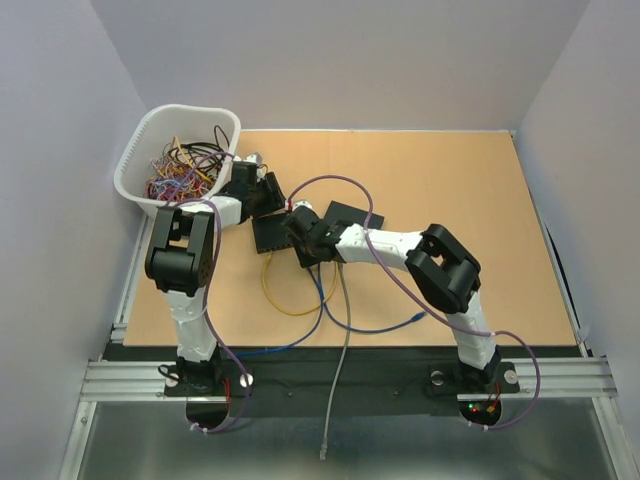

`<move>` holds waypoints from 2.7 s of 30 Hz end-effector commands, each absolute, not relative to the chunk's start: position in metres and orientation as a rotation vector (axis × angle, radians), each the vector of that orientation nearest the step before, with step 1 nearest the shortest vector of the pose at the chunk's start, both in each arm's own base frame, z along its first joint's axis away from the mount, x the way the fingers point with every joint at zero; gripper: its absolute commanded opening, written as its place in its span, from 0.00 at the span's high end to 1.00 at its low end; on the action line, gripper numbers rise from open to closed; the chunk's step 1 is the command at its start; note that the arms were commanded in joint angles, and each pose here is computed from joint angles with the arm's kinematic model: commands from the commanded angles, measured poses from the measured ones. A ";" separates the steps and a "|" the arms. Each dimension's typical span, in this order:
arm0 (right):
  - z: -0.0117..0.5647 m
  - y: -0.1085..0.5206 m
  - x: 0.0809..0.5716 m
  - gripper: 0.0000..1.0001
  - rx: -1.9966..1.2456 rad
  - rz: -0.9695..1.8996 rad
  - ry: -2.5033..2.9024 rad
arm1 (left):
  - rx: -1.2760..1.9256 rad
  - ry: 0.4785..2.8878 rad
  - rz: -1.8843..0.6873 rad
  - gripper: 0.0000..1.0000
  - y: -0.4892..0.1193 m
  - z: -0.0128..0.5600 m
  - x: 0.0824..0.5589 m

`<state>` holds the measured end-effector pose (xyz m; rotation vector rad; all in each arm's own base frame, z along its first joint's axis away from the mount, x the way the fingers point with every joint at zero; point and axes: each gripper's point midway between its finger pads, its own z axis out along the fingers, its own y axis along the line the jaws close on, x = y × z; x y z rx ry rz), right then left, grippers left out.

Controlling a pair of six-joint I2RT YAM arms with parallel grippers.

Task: Insert the plug into the switch port

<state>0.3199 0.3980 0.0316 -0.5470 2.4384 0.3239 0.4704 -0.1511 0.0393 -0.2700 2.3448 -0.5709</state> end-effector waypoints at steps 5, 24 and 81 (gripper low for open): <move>0.044 0.406 0.337 1.00 -0.485 0.313 2.414 | -0.253 2.383 -0.585 0.35 -0.152 0.040 0.443; 0.049 0.402 0.355 0.99 -0.429 0.288 2.414 | -0.258 2.387 -0.588 0.35 -0.152 0.039 0.433; 0.080 0.367 0.368 0.99 -0.874 0.208 2.130 | 0.219 2.331 -0.969 0.43 -0.235 0.021 0.358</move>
